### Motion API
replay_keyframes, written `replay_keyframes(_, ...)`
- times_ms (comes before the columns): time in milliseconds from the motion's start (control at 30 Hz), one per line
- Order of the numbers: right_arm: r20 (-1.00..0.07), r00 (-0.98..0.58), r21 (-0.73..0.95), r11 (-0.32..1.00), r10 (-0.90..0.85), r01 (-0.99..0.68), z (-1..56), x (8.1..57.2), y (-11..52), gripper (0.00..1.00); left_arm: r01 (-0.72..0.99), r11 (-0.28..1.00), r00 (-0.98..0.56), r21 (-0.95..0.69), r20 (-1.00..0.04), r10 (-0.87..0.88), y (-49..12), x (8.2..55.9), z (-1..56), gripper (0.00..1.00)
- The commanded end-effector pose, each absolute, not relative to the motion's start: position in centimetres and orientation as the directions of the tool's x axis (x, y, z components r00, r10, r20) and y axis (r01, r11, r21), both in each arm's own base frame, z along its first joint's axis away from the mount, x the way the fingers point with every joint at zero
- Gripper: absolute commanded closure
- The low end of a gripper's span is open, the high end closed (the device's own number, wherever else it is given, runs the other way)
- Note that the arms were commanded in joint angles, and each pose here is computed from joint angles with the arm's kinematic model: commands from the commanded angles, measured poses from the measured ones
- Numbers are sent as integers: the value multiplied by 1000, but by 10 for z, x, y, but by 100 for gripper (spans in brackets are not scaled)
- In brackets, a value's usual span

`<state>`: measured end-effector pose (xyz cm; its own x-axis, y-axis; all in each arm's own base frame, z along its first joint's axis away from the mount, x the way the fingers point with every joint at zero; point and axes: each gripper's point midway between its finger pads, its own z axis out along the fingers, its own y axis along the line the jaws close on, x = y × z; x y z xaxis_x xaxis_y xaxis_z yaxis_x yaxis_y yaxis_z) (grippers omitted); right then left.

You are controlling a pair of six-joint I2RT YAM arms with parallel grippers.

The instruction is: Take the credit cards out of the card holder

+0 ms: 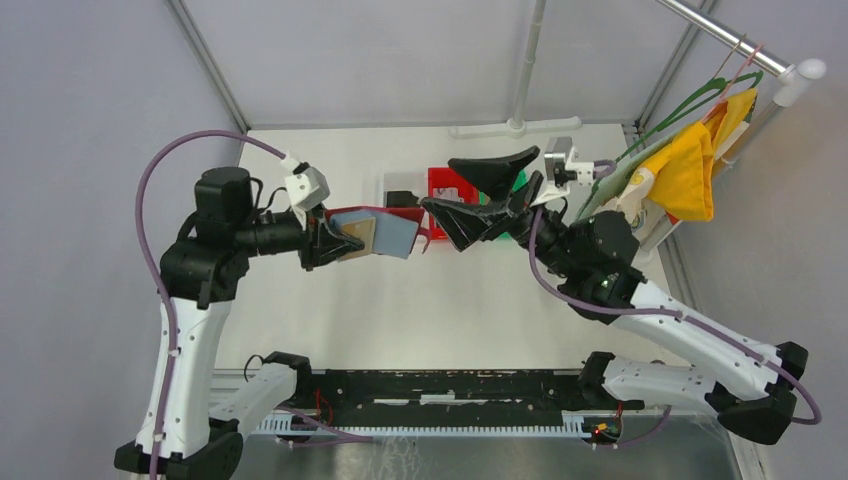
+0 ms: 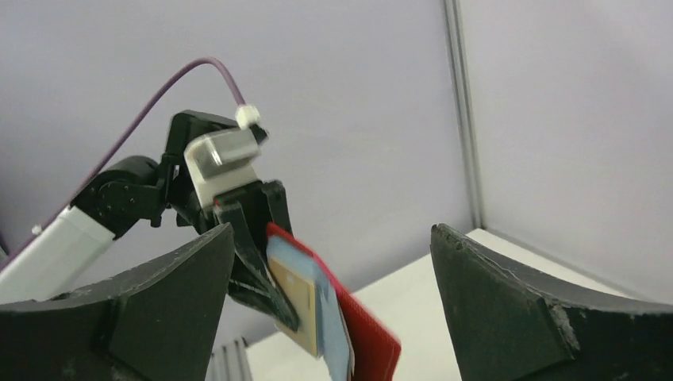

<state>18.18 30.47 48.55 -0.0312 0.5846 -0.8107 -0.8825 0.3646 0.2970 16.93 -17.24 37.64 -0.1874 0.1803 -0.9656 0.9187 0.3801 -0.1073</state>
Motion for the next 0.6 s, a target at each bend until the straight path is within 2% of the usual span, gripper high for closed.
replay_keyframes(0, -969, 45, 59, 405, 244, -912, 465, 185, 332, 2, 962, 253, -30, 101, -883, 469, -149, 159, 324, 97)
replay_keyframes(133, -997, 26, -6, 242, 79, -970, 445, 171, 365, 2, 978, 174, 0, 115, -833, 553, -140, 150, 305, 98)
replay_keyframes(233, -999, 28, -26, 115, 16, -993, 424, 157, 378, 2, 982, 151, 14, 116, -835, 550, -141, 146, 305, 98)
replay_keyframes(467, -995, 70, -74, 44, -72, -996, 386, 159, 393, 2, 983, 122, 51, 134, -849, 526, -145, 139, 308, 98)
replay_keyframes(567, -995, 62, -61, -12, -77, -998, 378, 156, 403, 2, 991, 126, -19, 47, -877, 480, -153, 137, 312, 95)
